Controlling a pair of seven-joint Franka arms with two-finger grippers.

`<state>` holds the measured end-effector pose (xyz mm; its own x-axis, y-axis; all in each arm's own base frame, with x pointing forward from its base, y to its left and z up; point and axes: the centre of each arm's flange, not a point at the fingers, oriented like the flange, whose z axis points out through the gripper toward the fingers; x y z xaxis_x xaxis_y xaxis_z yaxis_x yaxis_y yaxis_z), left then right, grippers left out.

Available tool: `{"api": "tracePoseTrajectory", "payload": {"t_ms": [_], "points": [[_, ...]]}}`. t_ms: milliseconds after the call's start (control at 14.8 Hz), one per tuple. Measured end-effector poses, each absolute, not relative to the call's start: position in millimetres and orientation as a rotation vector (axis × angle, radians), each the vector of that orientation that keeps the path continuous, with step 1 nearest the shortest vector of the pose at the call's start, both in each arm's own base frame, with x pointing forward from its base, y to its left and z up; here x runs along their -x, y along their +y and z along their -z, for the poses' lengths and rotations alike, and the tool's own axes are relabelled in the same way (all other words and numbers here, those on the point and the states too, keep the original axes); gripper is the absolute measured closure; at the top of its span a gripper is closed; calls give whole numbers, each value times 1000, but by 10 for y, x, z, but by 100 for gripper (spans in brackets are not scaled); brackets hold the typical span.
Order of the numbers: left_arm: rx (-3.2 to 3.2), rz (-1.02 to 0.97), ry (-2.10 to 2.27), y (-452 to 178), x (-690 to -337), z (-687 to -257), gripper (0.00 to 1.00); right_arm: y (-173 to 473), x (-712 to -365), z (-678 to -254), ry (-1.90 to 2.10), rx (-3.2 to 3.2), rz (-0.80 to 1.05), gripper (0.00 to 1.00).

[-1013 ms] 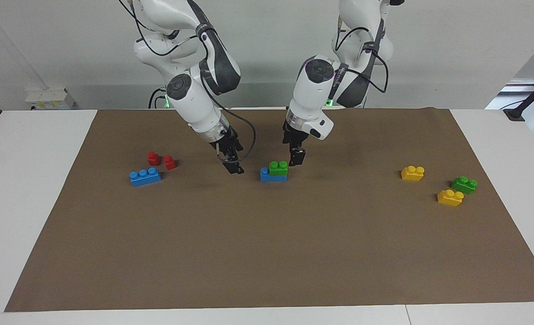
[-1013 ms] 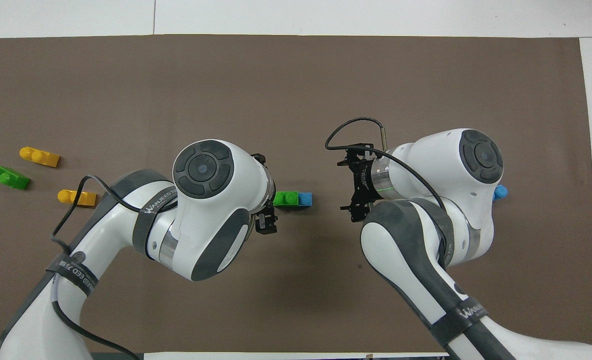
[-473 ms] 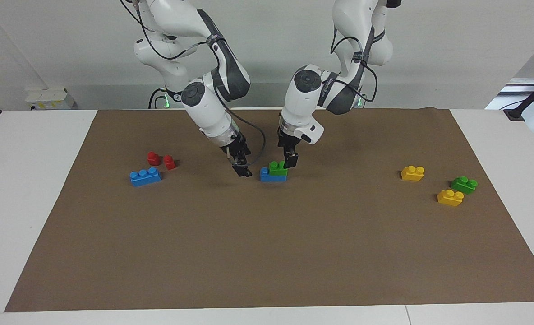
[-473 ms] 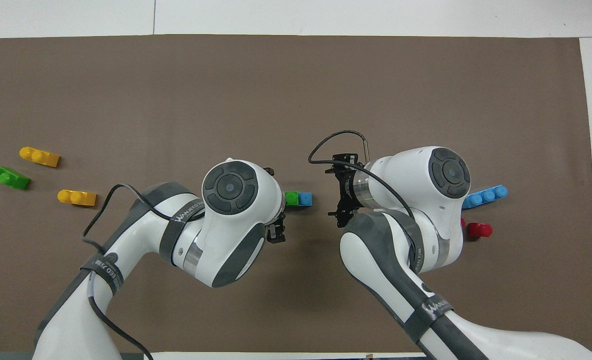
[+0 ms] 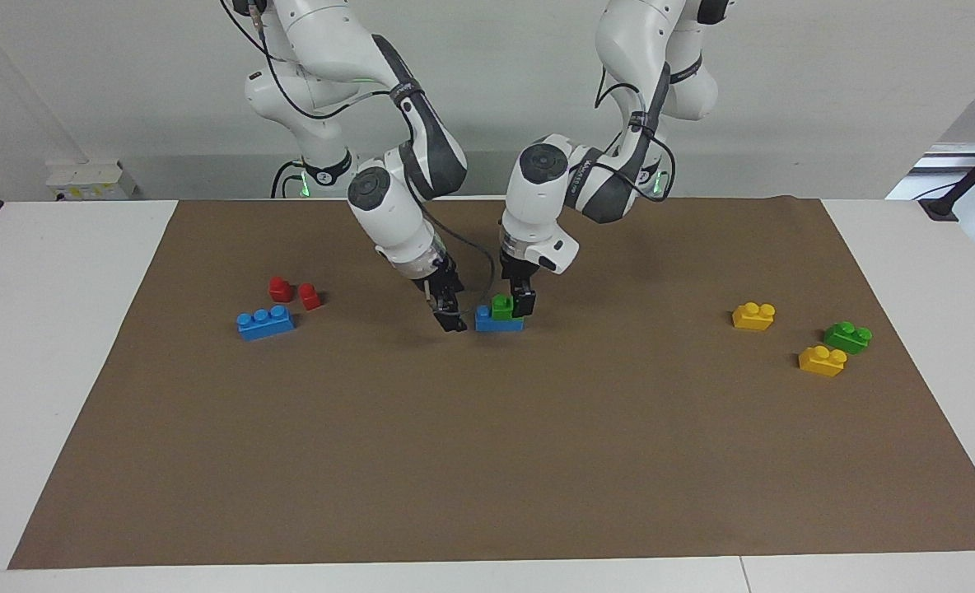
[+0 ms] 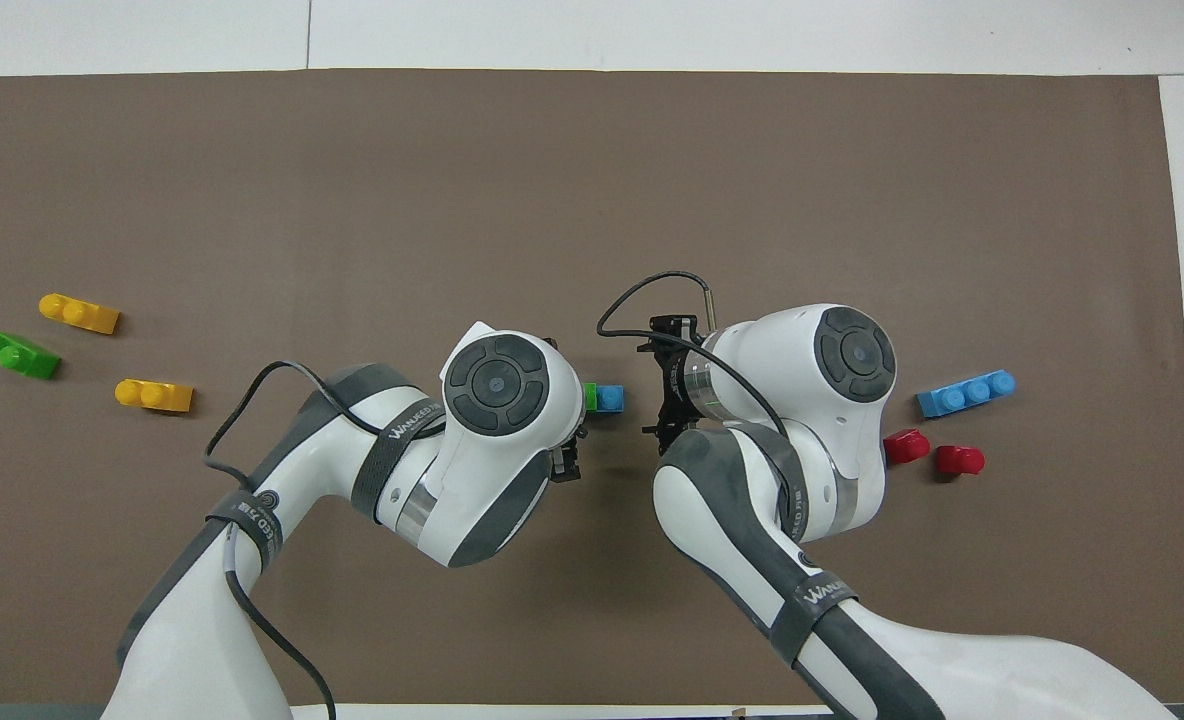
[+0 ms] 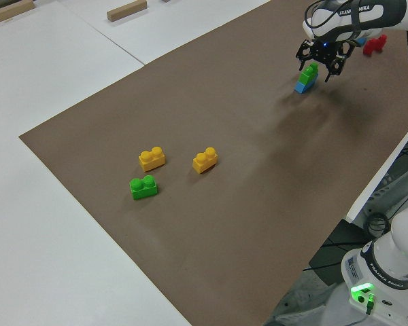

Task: Remove green block with left arm and hold with right
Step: 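Close the left gripper on the green part while the right gripper approaches, then grasp the blue part of the brick with the right gripper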

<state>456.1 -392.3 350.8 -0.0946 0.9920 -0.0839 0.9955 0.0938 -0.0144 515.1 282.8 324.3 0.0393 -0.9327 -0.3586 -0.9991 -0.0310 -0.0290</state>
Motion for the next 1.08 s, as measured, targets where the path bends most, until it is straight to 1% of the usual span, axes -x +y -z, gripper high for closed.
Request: {"api": "tracePoseTrajectory", "payload": {"t_ms": [338, 1080], "points": [[-2086, 86, 2275, -3922, -4577, -3465, 0, 3010, -5138, -3051, 1972, 2013, -340, 0], [-2094, 61, 2272, -3887, -4607, -3455, 0, 3146, -5108, -2897, 1957, 2021, -314, 0]]}}
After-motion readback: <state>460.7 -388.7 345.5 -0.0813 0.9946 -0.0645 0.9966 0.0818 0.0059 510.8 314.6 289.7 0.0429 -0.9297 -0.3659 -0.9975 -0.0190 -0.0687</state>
